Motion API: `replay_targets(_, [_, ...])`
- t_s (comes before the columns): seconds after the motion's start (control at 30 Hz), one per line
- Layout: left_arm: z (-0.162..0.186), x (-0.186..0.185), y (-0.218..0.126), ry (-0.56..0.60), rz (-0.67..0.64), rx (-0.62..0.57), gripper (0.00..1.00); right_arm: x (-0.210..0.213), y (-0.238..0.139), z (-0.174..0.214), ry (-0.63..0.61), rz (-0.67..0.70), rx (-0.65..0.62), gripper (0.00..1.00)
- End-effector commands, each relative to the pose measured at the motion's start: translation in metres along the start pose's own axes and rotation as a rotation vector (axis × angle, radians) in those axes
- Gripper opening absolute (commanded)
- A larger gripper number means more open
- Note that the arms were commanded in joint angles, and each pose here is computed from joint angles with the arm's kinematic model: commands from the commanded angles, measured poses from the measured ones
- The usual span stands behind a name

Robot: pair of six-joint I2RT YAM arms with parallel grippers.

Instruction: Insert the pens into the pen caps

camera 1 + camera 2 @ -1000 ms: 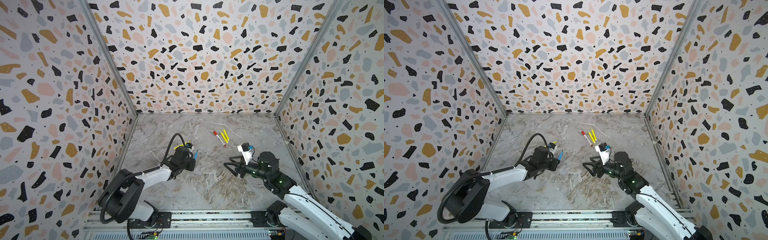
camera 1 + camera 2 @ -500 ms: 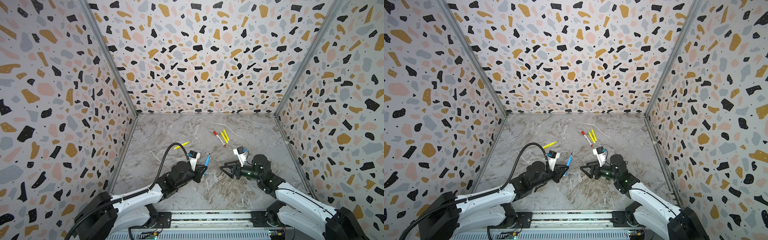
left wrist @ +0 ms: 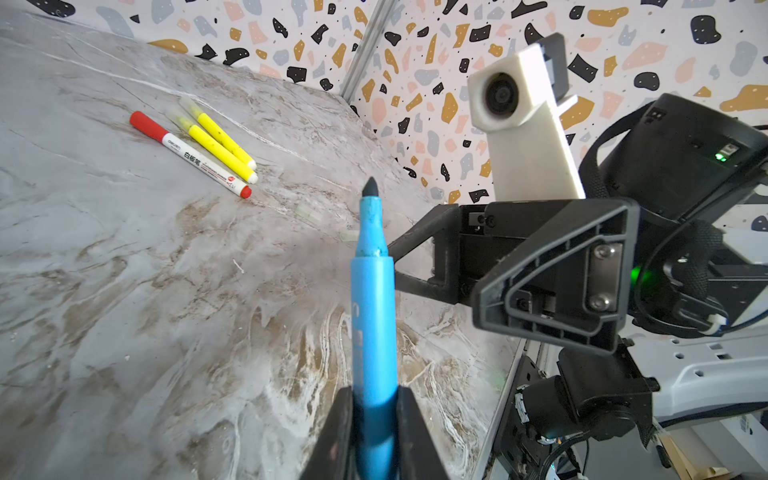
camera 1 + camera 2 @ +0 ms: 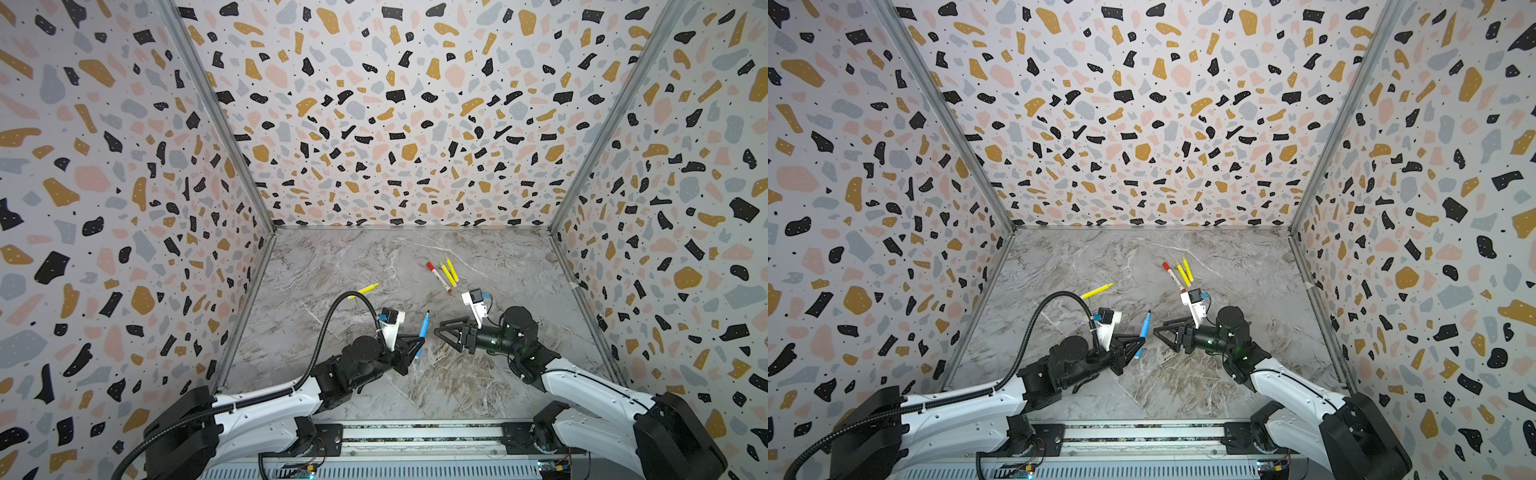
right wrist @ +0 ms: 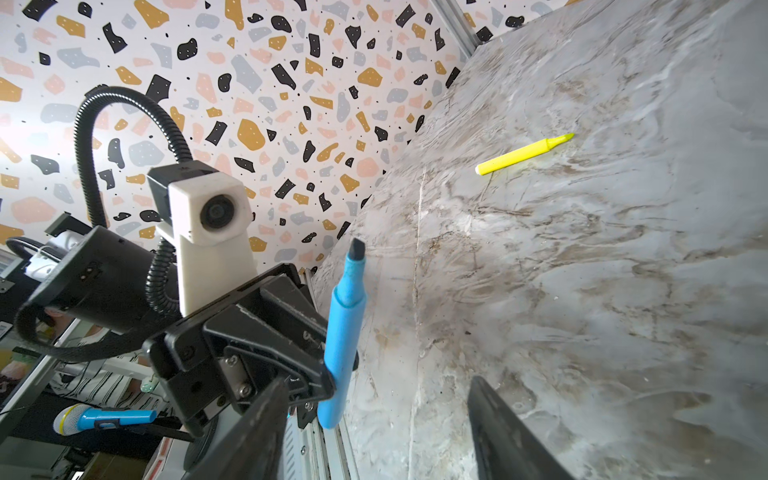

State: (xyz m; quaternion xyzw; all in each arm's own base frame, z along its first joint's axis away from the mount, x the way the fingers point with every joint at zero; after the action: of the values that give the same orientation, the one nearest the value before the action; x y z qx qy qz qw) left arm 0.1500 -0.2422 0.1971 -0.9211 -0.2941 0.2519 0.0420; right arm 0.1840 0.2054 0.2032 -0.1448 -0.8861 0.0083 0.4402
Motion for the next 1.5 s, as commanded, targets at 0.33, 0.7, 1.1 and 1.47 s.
replay_targets(0.33, [-0.003, -0.017, -0.002, 0.005, 0.047, -0.064, 0.15, 0.023, 0.024, -0.011, -0.040, -0.092, 0.011, 0.59])
replay_targets(0.7, [-0.001, -0.017, 0.000, 0.020, 0.032, -0.042, 0.18, 0.024, 0.028, -0.007, -0.045, -0.083, 0.027, 0.11])
replay_targets(1.1, [0.006, -0.011, -0.001, 0.022, -0.002, -0.017, 0.33, 0.031, 0.026, -0.007, -0.073, -0.080, 0.017, 0.08])
replay_targets(1.47, [0.005, -0.012, 0.002, 0.014, -0.001, -0.020, 0.23, 0.038, 0.035, -0.001, -0.074, -0.112, 0.034, 0.06])
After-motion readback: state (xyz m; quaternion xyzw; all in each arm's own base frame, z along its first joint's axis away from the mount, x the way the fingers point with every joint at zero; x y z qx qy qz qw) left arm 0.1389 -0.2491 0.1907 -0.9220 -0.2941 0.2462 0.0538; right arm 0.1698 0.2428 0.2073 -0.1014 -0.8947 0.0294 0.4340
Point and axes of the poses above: each gripper's point midway between its finger pads, its own y axis out along the fingers, its own x axis along the line the jaws close on, z = x × y, the point moved 7 cm from there along -y, back along the fingers, and after that the axes turned 7 degrees about y, right-handed, at the moved point
